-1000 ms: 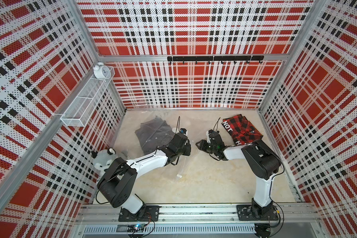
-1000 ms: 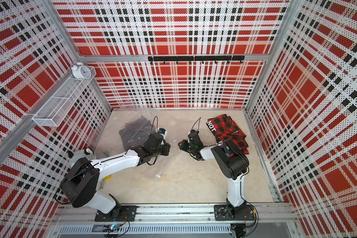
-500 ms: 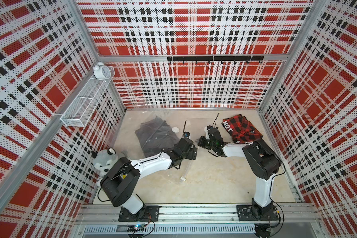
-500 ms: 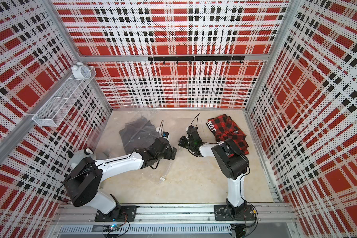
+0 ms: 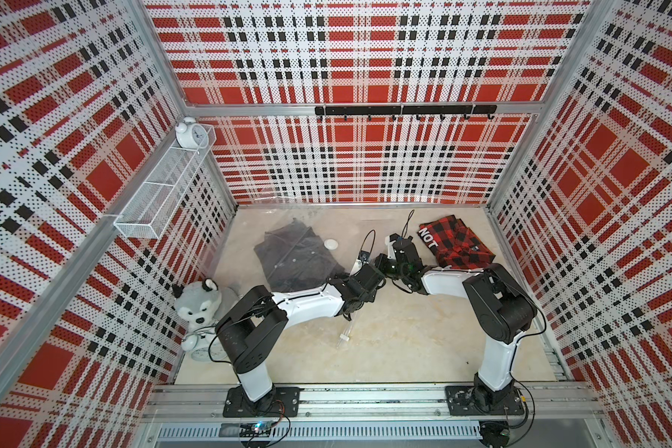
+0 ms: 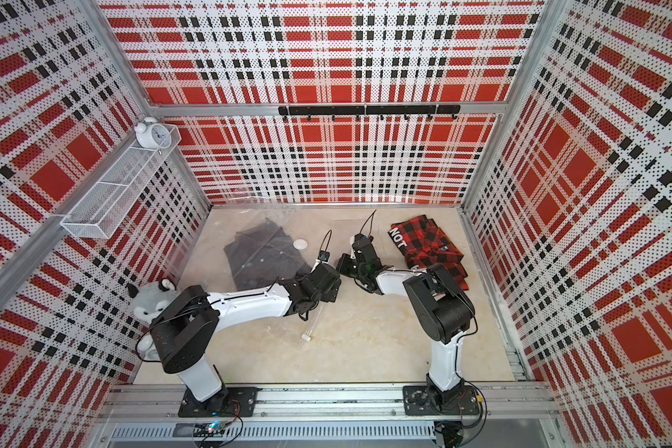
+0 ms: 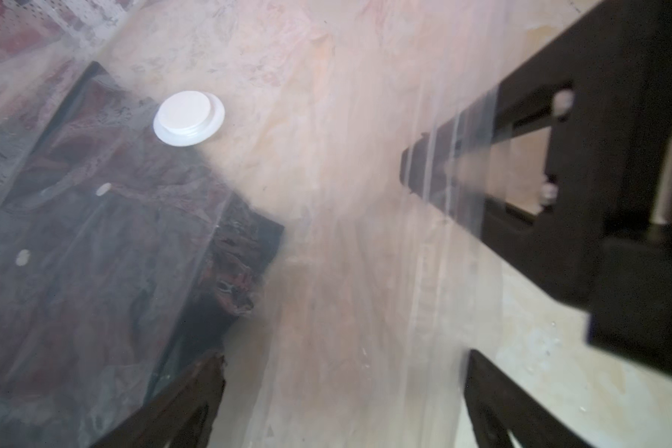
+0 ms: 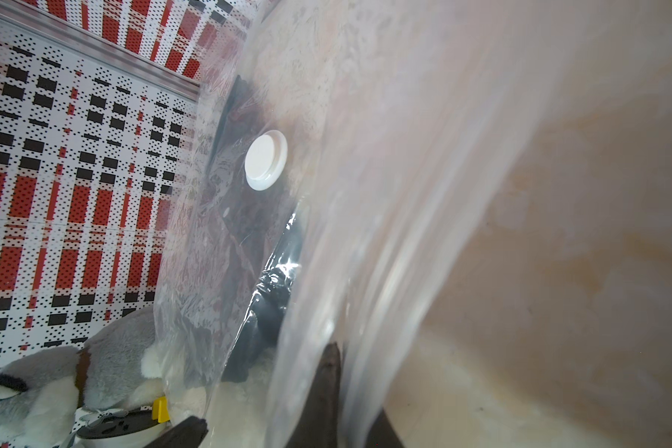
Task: Place the folded shirt into the vacuum bag
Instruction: Open the vacuum bag at the center of the board.
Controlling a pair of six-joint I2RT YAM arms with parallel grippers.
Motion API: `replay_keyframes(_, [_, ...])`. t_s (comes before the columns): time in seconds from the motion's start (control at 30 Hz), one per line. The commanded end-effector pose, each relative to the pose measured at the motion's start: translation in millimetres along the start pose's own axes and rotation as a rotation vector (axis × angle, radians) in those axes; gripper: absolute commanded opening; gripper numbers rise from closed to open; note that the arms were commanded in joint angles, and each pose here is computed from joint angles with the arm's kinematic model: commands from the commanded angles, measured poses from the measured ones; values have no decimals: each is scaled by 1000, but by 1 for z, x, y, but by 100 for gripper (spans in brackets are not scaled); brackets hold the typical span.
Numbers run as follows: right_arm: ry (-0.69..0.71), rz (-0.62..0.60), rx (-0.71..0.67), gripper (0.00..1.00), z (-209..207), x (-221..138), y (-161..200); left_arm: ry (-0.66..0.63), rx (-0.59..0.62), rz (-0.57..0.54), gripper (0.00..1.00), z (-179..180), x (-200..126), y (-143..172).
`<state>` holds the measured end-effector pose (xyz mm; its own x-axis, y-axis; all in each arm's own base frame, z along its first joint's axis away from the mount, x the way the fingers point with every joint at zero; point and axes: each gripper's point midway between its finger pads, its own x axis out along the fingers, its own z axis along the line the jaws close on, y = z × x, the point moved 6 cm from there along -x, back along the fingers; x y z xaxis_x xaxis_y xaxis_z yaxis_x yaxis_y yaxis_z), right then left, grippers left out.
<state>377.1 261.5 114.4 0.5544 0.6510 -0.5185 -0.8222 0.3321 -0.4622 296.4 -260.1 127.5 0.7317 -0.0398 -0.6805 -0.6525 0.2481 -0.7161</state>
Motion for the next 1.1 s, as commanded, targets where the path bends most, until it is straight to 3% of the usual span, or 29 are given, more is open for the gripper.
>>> replay_keyframes(0.0, [-19,0,-18,9,10,-8,-1,-40,-22,-24,93,6,1,-11])
replay_keyframes(0.2, [-14,0,-24,9,11,-10,-2,-98,-72,-34,84,28,3,-11])
replay_keyframes(0.53, [11,7,-39,10,9,-14,-1,-134,-132,-41,82,48,13,-20])
replay_keyframes(0.73, [5,5,-50,10,13,-19,-2,-54,-105,12,98,36,31,-24])
replay_keyframes(1.07, [40,8,-75,10,9,-20,-3,19,-119,23,99,23,38,-36])
